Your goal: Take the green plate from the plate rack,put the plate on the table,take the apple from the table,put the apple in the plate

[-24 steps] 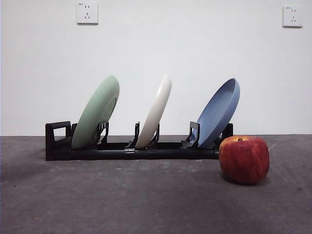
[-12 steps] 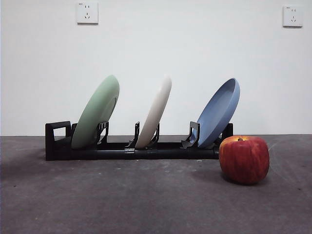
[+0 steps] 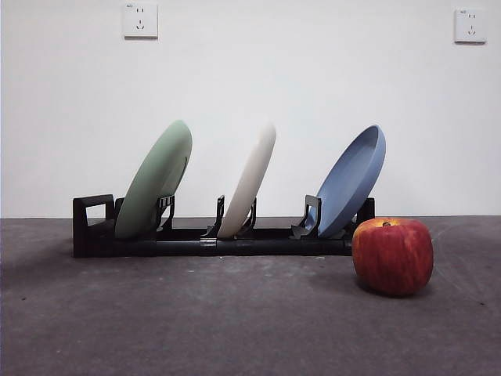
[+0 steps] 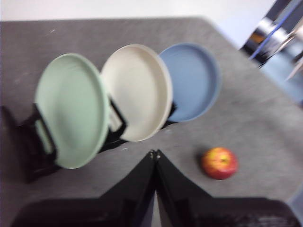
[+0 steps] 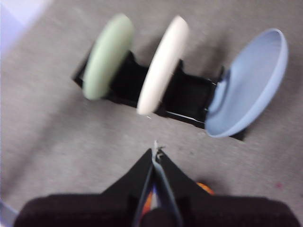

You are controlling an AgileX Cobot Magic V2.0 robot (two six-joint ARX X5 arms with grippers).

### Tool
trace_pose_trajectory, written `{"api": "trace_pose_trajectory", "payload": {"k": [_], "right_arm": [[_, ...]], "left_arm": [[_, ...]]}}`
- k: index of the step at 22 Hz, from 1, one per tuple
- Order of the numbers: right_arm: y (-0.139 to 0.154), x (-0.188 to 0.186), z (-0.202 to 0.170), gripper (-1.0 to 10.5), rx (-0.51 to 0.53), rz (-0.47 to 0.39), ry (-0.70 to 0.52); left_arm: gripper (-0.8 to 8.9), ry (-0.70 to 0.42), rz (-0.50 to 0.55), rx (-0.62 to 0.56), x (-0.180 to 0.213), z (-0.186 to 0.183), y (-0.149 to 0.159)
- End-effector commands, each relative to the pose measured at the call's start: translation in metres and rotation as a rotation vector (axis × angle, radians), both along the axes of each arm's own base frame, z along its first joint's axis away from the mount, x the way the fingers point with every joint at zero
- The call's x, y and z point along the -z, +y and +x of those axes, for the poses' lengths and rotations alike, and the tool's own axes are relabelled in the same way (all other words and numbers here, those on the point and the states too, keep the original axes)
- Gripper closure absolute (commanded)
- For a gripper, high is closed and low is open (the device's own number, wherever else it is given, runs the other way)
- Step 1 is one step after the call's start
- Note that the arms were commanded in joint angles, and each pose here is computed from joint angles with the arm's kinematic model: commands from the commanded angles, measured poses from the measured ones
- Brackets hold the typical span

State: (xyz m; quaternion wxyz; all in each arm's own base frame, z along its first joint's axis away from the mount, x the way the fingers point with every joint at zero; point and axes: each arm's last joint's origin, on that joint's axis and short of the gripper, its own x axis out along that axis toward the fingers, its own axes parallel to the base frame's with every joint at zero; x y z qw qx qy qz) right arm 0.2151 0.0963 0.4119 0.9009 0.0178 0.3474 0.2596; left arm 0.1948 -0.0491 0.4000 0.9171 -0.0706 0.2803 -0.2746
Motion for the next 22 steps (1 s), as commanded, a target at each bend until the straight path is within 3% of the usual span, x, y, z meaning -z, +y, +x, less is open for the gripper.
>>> {"api": "trace_pose_trajectory", "payload": {"k": [1, 3, 6, 11, 17, 22], "right_arm": [[0.005, -0.002, 0.008, 9.3, -0.006, -0.035, -0.010], [0.009, -0.003, 0.017, 7.4, -0.007, -0.039, 0.002], [0.011, -0.006, 0.023, 4.6, -0.006, -0.037, -0.003], [0.011, -0.011, 0.022, 4.4, -0.002, -0.030, -0.027], [0.011, -0.012, 0.022, 4.4, 0.006, -0.039, -0.025], [0.010, -0.012, 0.022, 4.4, 0.028, -0.056, -0.032]], "left_arm": [[8.15, 0.001, 0.062, -0.006, 0.003, 0.010, -0.008], [7.72, 0.024, 0.073, 0.005, 0.009, 0.019, -0.016], [4.33, 0.013, 0.070, 0.037, 0.015, 0.033, -0.027], [4.30, -0.012, 0.032, 0.031, 0.012, 0.069, -0.043], [4.31, 0.101, 0.145, 0.005, 0.003, 0.142, -0.064], [4.38, 0.201, 0.191, 0.003, 0.020, 0.187, -0.077]]}}
